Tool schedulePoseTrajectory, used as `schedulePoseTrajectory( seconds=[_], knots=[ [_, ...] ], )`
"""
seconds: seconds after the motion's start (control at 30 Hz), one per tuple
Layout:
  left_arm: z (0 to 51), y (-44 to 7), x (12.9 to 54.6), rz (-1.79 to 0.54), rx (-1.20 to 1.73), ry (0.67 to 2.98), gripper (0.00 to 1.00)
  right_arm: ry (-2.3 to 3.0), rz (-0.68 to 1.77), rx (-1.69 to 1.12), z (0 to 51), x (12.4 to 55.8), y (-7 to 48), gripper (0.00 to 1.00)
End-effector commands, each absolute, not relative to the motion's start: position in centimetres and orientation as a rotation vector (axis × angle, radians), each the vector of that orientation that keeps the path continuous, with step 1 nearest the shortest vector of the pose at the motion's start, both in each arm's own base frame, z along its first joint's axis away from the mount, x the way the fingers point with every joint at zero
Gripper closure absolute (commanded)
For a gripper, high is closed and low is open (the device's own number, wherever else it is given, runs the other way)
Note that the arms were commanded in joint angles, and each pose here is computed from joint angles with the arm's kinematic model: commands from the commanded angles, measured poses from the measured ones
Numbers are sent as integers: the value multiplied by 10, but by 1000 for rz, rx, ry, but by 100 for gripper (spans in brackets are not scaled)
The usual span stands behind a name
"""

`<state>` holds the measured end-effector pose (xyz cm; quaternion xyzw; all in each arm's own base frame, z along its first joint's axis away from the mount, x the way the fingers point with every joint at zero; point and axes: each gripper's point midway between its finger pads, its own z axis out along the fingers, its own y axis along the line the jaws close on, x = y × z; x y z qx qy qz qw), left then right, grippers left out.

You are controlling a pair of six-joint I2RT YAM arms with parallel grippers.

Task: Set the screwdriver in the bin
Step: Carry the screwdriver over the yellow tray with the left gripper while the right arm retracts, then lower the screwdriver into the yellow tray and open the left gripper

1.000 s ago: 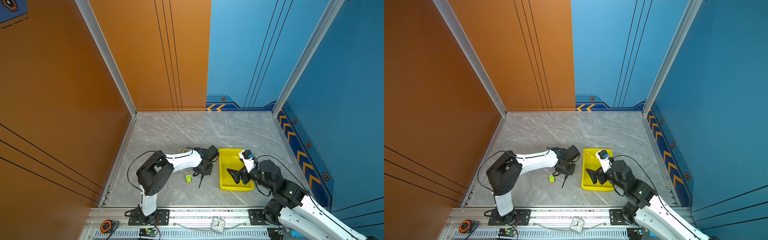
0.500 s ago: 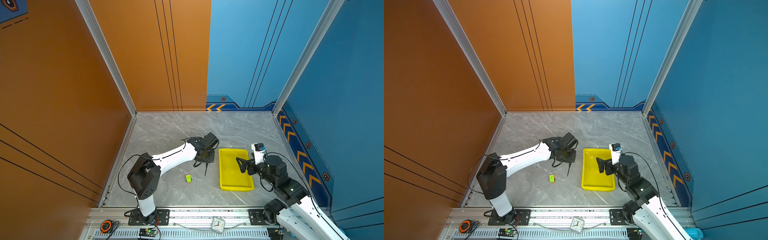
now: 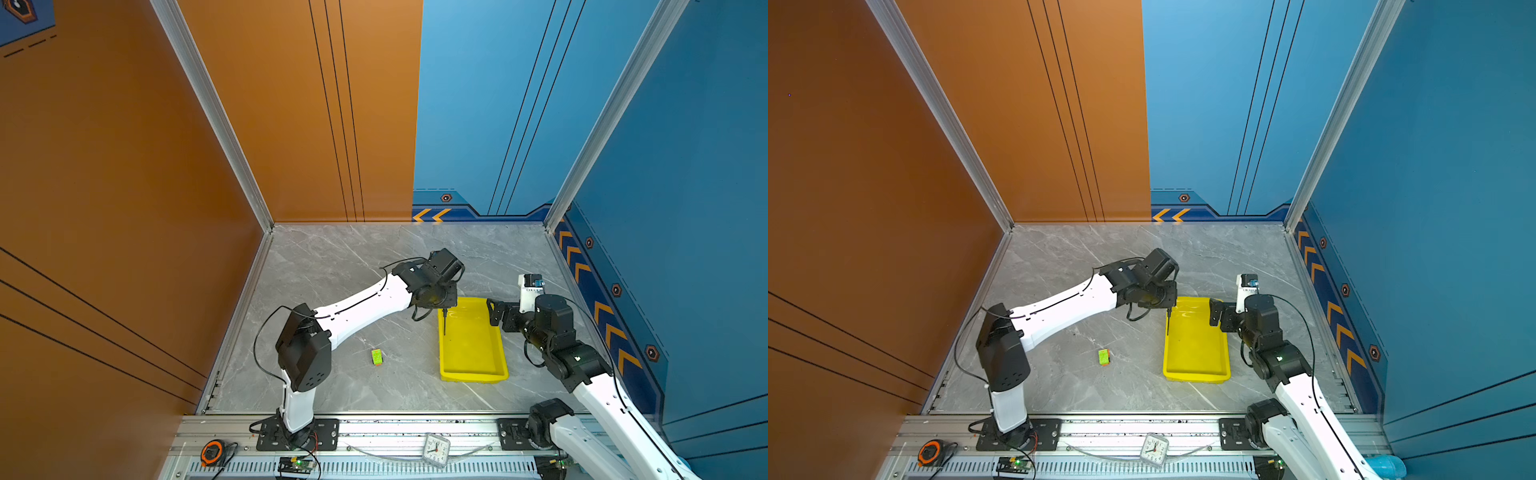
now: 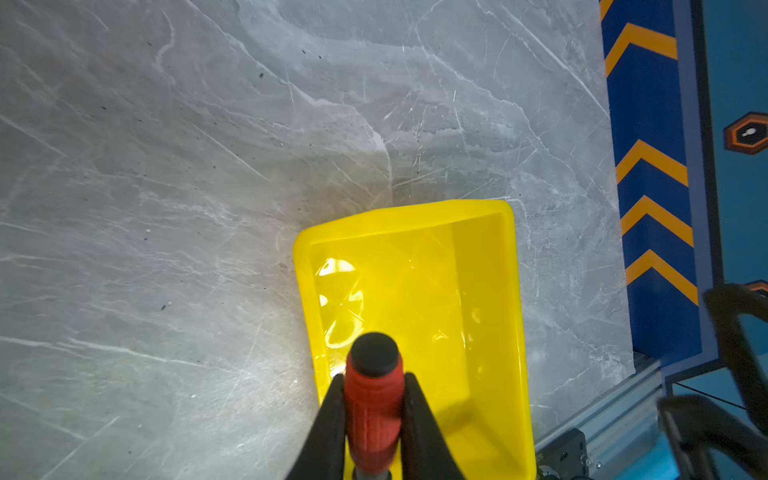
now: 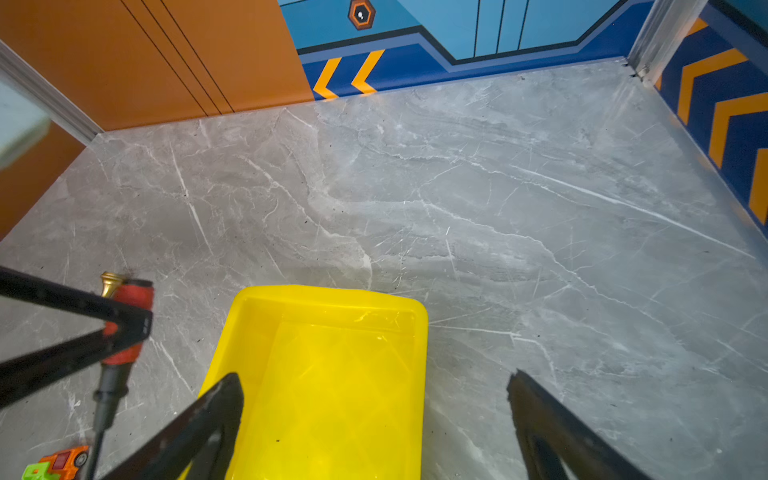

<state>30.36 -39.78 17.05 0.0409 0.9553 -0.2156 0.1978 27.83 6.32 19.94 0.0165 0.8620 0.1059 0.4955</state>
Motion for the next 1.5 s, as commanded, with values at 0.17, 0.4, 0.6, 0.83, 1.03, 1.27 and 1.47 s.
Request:
schedulePoseTrajectory(
  seconds=[0.17,0.4,0.6,0.83,1.03,1.27,1.47],
  knots=[
    [141,-437,288,-595,18,2745,100,2061,140,158,205,279,28,0],
    [106,-454,284,-559,16,2803,100,2065,117,188,202,276,17,0],
    [83,-468,287,-524,43,2814,100,2063,111,205,201,274,13,0],
    [61,-468,292,-463,39,2821,99,2067,101,211,200,274,10,0],
    [46,-471,290,-440,41,2839,99,2067,96,207,202,276,10,0],
    [36,-469,289,-415,38,2853,94,2071,89,214,198,275,8,0],
    [38,-469,290,-415,32,2846,77,2064,83,222,199,275,6,0]
  ],
)
